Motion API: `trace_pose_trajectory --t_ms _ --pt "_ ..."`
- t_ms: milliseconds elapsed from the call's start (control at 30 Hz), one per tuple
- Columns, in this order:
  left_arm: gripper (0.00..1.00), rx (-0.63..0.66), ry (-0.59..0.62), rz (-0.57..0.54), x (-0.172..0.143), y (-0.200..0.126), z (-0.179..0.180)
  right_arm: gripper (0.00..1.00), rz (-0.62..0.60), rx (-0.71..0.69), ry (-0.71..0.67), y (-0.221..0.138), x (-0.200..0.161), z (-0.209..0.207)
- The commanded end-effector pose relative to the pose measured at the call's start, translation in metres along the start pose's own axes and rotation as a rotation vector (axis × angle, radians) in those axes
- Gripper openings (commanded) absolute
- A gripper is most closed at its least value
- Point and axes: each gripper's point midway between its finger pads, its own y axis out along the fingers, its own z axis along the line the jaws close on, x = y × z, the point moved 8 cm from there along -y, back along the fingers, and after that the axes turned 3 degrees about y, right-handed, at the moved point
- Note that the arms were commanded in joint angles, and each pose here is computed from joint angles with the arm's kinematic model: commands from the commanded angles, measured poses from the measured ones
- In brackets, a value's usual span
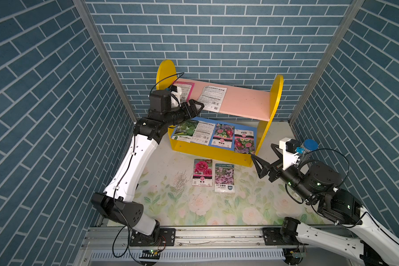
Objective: Take the seed bag off the shelf
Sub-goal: Pick up the seed packet from the shelf.
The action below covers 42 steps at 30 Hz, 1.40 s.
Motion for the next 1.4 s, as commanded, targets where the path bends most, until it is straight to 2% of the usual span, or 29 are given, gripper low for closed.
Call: trace_pose_trajectory --t_ms 0,200,400,467,667,833,1133,1233,1367 --pt "0.84 -0.039 0.003 -0.005 0.007 0.006 -0.001 1.00 -0.024 -0.006 0.004 -0.002 0.009 0.000" --pt "0.78 -0.054 -0.006 0.000 0.011 0.014 -0.001 1.00 -0.030 -0.009 0.005 -0.004 0.010 -0.001" --pt "0.66 -0.065 -0.011 0.001 0.016 0.020 -0.001 1.00 -0.030 -0.021 0.004 -0.006 0.008 -0.003" --pt "0.59 -0.074 -0.012 0.002 0.016 0.020 -0.003 1.00 -0.028 -0.020 0.006 -0.006 0.008 -0.003" --pt "0.52 -0.073 -0.008 -0.005 0.019 0.019 -0.004 1.00 -0.026 -0.024 0.006 -0.006 0.006 -0.004" --pt "0.39 -0.078 -0.010 -0.001 0.021 0.020 -0.004 1.00 -0.025 -0.022 0.008 -0.006 0.005 -0.004" --pt "0.26 -0.090 -0.003 -0.001 0.020 0.012 -0.009 1.00 -0.025 -0.025 0.012 -0.007 0.002 -0.005" --pt "0.18 -0.094 0.000 -0.004 0.018 0.009 -0.009 1.00 -0.022 -0.024 0.012 -0.005 0.001 -0.005" --pt "0.00 -0.119 0.023 -0.021 0.018 0.002 -0.014 1.00 -0.032 0.000 0.034 -0.003 0.001 -0.002"
